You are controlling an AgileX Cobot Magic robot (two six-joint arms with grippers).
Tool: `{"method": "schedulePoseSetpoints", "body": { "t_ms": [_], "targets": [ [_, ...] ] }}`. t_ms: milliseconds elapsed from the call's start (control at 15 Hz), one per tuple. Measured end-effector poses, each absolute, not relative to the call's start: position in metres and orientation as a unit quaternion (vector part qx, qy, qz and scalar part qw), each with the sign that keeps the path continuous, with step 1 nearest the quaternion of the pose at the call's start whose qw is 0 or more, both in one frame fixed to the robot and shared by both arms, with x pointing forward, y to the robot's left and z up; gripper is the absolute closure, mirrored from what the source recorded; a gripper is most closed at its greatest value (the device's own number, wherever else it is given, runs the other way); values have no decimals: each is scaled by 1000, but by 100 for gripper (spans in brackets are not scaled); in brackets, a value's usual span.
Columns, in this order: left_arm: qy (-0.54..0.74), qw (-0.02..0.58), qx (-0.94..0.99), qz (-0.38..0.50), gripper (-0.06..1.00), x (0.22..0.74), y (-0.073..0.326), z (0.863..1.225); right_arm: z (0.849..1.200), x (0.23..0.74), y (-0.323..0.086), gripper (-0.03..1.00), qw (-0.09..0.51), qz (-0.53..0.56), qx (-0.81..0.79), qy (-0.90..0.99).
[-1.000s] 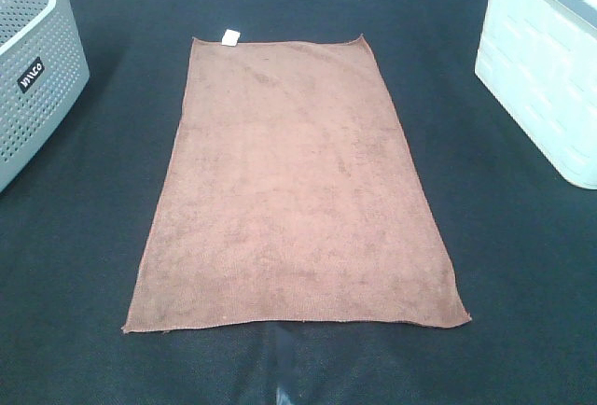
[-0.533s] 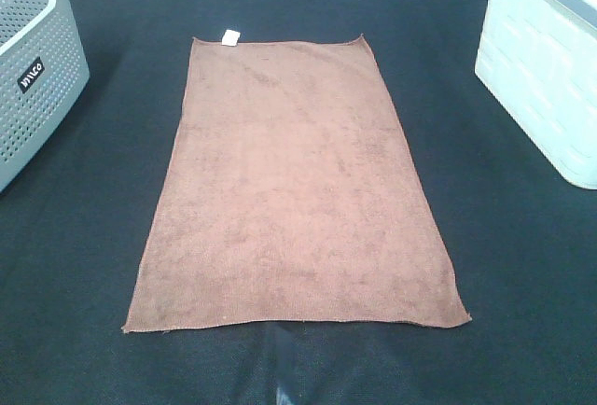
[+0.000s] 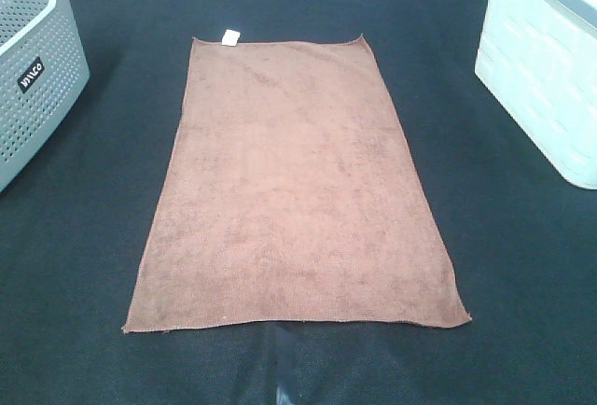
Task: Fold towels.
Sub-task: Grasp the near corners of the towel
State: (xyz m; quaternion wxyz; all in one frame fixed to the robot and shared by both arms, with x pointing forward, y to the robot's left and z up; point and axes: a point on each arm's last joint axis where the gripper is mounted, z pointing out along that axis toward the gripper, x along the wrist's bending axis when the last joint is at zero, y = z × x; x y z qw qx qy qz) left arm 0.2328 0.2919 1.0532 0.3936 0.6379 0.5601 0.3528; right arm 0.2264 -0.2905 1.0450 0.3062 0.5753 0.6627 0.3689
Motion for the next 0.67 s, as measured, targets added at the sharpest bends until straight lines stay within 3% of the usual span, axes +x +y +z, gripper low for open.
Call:
{"method": "schedulePoseSetpoints", "body": {
  "t_ms": [667],
  "targets": [
    [560,396,635,355,24,233,292,1054,1045,226,-291,19,304,370,580,659]
  ]
}}
